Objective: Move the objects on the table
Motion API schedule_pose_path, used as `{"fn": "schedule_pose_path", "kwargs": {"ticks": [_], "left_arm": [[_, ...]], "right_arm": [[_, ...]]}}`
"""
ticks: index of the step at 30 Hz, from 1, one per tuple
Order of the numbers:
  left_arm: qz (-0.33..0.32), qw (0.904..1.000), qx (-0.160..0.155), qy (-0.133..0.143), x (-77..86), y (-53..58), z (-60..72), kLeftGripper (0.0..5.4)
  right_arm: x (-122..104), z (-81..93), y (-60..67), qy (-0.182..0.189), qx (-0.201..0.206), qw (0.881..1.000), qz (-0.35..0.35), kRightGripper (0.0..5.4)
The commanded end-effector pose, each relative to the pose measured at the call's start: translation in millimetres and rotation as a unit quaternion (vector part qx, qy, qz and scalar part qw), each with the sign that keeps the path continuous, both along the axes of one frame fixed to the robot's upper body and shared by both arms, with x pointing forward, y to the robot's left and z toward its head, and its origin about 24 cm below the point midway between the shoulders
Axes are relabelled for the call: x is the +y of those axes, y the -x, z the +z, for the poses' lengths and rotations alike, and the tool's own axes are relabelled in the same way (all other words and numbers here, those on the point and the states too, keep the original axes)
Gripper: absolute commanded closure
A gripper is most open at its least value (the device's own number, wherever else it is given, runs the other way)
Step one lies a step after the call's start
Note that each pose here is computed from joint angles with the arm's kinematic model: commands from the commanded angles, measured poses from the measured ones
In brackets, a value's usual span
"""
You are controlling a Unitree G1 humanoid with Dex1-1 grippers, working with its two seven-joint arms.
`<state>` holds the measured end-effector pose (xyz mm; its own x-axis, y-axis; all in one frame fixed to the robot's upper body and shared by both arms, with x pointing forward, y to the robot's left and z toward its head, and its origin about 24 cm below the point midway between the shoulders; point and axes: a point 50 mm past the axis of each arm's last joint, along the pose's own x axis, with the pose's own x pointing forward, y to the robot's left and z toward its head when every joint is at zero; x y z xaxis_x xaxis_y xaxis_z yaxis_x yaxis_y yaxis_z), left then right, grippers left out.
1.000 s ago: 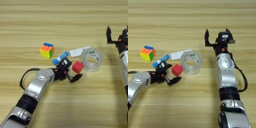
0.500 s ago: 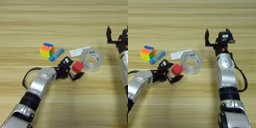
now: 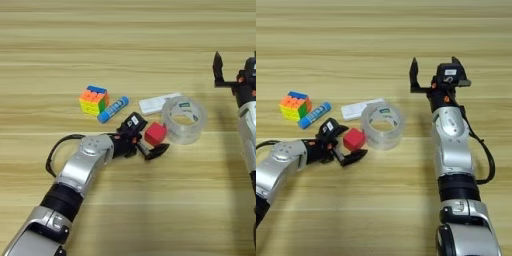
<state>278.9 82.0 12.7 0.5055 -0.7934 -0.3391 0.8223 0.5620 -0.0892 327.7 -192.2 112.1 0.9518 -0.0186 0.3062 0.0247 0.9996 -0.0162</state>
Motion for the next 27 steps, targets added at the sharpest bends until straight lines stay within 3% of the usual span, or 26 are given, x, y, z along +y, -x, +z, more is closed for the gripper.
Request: {"fn": "schedule_pose_path", "kwargs": {"ticks": [1,27], "left_arm": [[0.005,1.0,0.0,-0.007,1.6,-0.5,-1.3,0.53],[0.023,0.9997,-0.009,-0.001,6.1,-3.6,1.4,2.76]], "right_arm": [[-3.1,0.2,0.9,-0.002,0.003,1.0,-0.008,0.0],[-2.6,-0.8,0.8,-0.001,0.005,1.0,-0.007,0.0]]}}
